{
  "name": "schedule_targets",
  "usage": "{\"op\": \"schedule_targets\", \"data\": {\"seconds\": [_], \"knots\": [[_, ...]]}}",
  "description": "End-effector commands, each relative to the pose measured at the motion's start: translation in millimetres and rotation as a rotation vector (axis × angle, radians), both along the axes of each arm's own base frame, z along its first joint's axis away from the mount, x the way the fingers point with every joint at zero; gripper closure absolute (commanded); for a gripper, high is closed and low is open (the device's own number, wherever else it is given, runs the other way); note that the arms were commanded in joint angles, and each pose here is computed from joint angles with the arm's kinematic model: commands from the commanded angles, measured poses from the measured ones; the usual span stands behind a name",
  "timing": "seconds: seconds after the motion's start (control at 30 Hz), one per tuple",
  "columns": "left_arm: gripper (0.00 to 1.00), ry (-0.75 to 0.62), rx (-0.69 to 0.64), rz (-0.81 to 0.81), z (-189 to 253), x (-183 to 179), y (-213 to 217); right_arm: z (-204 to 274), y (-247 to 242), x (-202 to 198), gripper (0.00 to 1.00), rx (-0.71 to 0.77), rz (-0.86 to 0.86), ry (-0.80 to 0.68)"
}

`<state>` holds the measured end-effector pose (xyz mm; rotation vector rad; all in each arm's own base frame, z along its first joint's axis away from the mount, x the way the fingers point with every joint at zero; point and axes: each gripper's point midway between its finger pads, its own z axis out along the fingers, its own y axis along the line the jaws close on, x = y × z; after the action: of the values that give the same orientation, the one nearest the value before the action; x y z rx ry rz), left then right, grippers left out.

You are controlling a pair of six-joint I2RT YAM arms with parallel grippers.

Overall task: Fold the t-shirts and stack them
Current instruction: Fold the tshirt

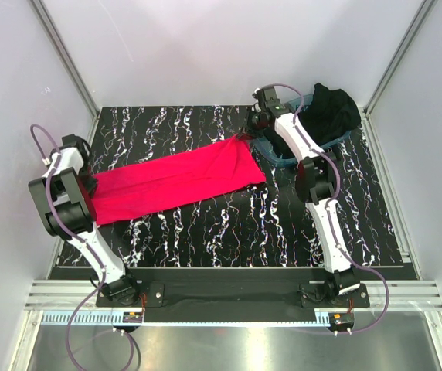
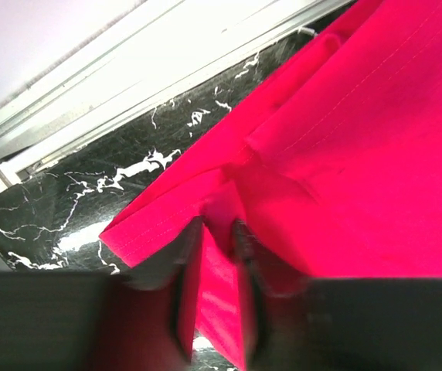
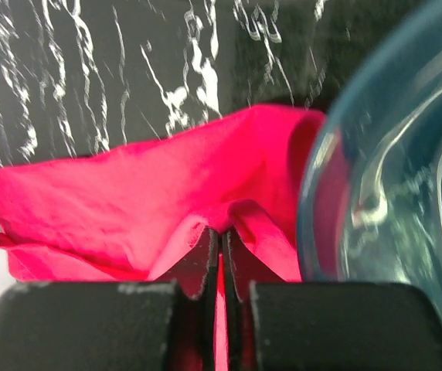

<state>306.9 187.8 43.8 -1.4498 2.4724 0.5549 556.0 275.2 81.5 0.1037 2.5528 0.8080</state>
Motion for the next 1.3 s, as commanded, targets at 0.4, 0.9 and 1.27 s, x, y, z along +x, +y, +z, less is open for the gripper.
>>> {"op": "schedule_targets", "data": {"seconds": [0.4, 0.9, 1.27], "knots": [[0.43, -0.195, 0.141, -0.061, 93.5, -26.2, -10.9, 91.5, -13.2, 10.3, 0.56, 0.073, -0.023, -0.132], [0.69, -0.213, -0.100, -0.094, 26.5, -30.7, -54.1, 56.8, -12.2, -100.6, 0.64, -0.134, 0.141, 0.069], [0.69, -0.174, -0.126, -0.031, 12.3, -50.4, -60.0, 13.5, 38.9, -138.6, 0.45, 0.040, 0.196, 0.205]]}}
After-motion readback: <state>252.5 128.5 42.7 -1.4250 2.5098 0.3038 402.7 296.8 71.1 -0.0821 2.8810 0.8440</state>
